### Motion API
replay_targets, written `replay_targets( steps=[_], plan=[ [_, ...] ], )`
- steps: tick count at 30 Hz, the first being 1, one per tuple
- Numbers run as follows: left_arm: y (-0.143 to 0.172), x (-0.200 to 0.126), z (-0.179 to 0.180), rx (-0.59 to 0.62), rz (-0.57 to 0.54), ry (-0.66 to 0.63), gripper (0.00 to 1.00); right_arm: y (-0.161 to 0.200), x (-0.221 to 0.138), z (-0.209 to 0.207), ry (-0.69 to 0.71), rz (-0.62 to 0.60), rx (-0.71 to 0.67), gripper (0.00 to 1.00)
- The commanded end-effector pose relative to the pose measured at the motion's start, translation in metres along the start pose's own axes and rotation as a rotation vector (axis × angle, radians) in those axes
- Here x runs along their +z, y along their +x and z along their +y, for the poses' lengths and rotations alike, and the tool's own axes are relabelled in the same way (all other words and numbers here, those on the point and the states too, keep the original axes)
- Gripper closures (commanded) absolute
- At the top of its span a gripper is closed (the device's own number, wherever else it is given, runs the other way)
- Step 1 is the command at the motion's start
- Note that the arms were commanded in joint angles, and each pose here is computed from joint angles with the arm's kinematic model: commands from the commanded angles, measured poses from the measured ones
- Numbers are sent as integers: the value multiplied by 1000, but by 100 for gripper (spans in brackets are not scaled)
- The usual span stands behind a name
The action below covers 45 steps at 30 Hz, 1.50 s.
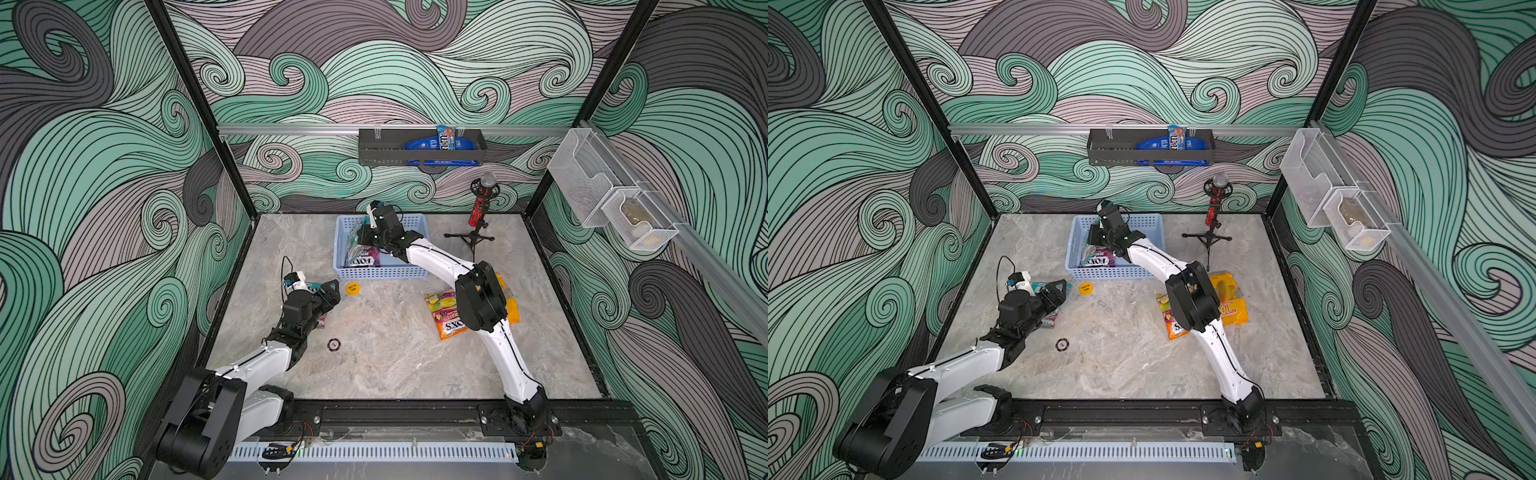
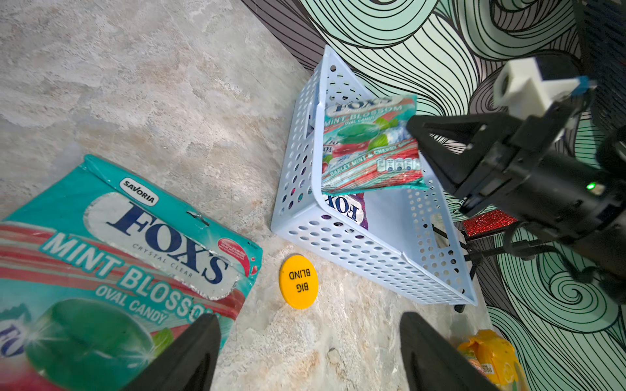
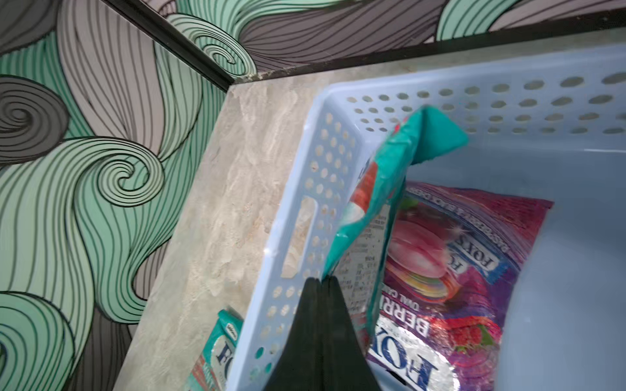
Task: Put the candies in the basket
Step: Place the candy in the basket, then move the basket to the center of the board.
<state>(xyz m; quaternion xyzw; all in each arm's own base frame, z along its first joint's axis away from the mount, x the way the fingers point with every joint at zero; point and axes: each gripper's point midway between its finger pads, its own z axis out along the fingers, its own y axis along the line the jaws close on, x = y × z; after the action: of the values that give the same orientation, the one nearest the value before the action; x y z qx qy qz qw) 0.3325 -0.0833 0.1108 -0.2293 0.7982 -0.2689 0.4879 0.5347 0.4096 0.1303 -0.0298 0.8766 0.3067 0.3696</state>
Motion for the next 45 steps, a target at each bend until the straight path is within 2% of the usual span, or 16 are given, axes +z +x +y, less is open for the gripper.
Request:
replay_targets(
  steps=[1, 10, 11, 13, 16, 17, 18, 24, 31, 39, 45],
  plan=[
    [-11, -1, -8, 16, -26, 18, 14, -11, -9, -12, 47, -50, -17, 100],
    [-9, 1, -7, 19, -20, 9, 14, 6, -17, -57, 185, -40, 22, 100],
    [-9, 1, -6, 19, -19, 7, 14, 6, -18, -60, 189, -38, 27, 96],
    [-9, 0, -6, 20, -21, 4, 14, 6, -17, -64, 188, -33, 28, 61],
    [-9, 1, -6, 19, -19, 5, 14, 5, -13, -66, 155, -12, 27, 24],
    [-8, 1, -7, 20, -15, 11, 14, 6, -8, -65, 131, 4, 18, 8],
    [-7, 1, -8, 20, -11, 20, 14, 8, -5, -66, 121, 16, 14, 0],
    [-4, 3, -9, 21, 6, 23, 14, 18, 6, -70, 98, 48, 23, 0],
    [-1, 6, -9, 18, 21, 25, 14, 28, 21, -62, 49, 83, 39, 6],
    [-1, 6, -9, 18, 22, 26, 14, 38, 29, -74, 85, 88, 59, 0],
    [0, 7, -9, 17, 26, 24, 14, 54, 44, -47, -12, 140, 47, 0]
  ],
)
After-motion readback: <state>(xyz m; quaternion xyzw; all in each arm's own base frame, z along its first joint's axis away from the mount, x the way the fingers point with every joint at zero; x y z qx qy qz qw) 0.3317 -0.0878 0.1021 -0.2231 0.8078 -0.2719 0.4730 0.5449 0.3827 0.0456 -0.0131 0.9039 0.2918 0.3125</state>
